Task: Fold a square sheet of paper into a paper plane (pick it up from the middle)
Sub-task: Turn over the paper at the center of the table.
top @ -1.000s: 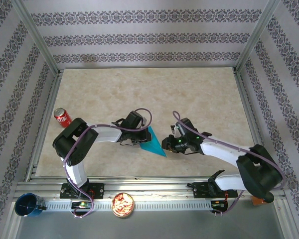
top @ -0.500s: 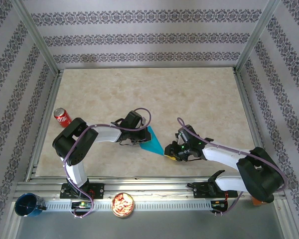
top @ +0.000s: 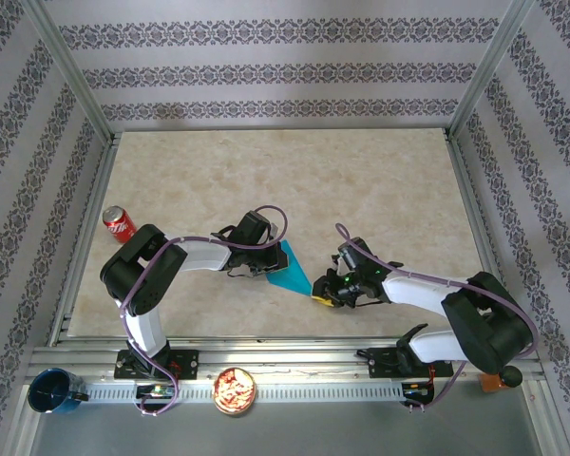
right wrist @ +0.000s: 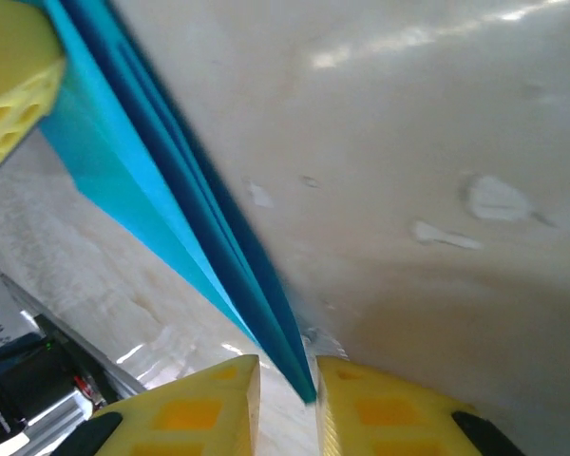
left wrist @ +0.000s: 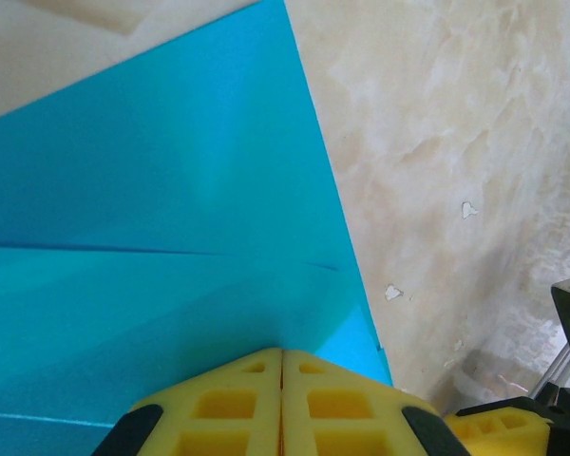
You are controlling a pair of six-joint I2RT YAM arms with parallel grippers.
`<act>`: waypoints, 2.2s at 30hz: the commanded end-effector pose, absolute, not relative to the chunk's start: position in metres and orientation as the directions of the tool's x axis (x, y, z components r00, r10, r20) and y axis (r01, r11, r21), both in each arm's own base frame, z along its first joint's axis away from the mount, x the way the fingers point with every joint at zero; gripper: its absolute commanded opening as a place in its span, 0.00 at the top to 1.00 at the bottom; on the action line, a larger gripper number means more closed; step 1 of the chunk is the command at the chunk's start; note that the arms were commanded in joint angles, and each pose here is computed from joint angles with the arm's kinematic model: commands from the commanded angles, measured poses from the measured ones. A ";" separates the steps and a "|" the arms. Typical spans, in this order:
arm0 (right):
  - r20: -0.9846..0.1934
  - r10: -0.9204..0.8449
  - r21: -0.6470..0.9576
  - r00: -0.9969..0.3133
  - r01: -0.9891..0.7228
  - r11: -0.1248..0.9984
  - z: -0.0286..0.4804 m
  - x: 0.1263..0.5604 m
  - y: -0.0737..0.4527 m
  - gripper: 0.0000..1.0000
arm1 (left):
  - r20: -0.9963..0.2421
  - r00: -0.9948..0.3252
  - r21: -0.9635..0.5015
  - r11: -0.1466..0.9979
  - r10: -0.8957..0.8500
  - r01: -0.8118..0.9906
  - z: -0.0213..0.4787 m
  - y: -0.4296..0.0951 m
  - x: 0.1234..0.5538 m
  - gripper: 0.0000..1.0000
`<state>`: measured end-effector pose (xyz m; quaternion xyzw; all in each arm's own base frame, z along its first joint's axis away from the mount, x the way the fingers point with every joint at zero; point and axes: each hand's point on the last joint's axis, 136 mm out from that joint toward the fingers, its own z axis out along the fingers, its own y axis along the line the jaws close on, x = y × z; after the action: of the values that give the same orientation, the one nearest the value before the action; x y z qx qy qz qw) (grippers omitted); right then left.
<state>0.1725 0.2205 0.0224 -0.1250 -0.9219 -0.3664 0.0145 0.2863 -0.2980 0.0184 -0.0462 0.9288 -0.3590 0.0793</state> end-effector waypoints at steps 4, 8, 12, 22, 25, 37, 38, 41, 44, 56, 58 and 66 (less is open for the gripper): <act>0.096 0.235 0.726 -0.967 0.230 0.648 0.033 0.188 0.229 0.75 | -0.080 -0.985 -0.643 0.763 -0.154 -0.067 0.000 -0.291 0.284 0.92; 0.089 0.242 0.730 -0.966 0.229 0.644 0.034 0.190 0.228 0.74 | -0.083 -0.984 -0.646 0.760 -0.160 -0.069 0.001 -0.291 0.286 0.92; 0.079 0.239 0.738 -0.968 0.218 0.639 0.035 0.194 0.228 0.73 | -0.081 -0.983 -0.658 0.750 -0.164 -0.071 0.003 -0.294 0.287 0.92; 0.044 0.207 0.776 -0.977 0.164 0.609 0.043 0.210 0.235 0.83 | -0.078 -0.982 -0.719 0.692 -0.171 -0.063 0.020 -0.305 0.291 0.90; 0.030 0.194 0.790 -0.981 0.142 0.596 0.049 0.212 0.237 0.89 | -0.091 -0.981 -0.756 0.654 -0.172 -0.044 0.039 -0.310 0.294 0.90; -0.231 0.120 0.767 -0.966 -0.105 0.633 0.108 0.220 0.228 0.92 | -0.402 -0.889 -0.693 0.708 -0.221 0.137 0.150 -0.264 0.306 0.63; -0.285 0.109 0.747 -0.952 -0.150 0.647 0.117 0.223 0.226 0.93 | -0.434 -0.873 -0.674 0.723 -0.223 0.151 0.158 -0.258 0.305 0.60; -0.442 0.062 0.632 -0.895 -0.262 0.729 0.140 0.230 0.211 0.94 | -0.522 -0.823 -0.622 0.760 -0.226 0.186 0.177 -0.239 0.302 0.51; -0.589 -0.048 0.460 -0.807 -0.383 0.801 0.166 0.234 0.198 0.97 | -0.583 -0.785 -0.583 0.780 -0.209 0.226 0.184 -0.227 0.297 0.54; -0.618 -0.565 -0.480 -0.547 -0.306 0.822 0.209 0.266 0.148 0.99 | -0.583 -0.797 -0.489 0.852 -0.161 0.186 0.175 -0.181 0.284 0.20; -0.611 -0.583 -0.524 -0.535 -0.278 0.805 0.205 0.270 0.150 0.99 | -0.563 -0.810 -0.500 0.848 -0.164 0.177 0.174 -0.175 0.285 0.14; -0.460 -0.739 -0.557 -0.491 -0.488 0.672 0.136 0.247 0.208 0.99 | -0.556 -0.755 -0.631 0.768 -0.348 0.111 0.185 -0.154 0.292 0.00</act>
<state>0.2530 0.1997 0.1556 0.3347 -0.8530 0.1525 -0.3704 0.2947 -0.1566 0.1744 -0.0522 0.8971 -0.2956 0.3240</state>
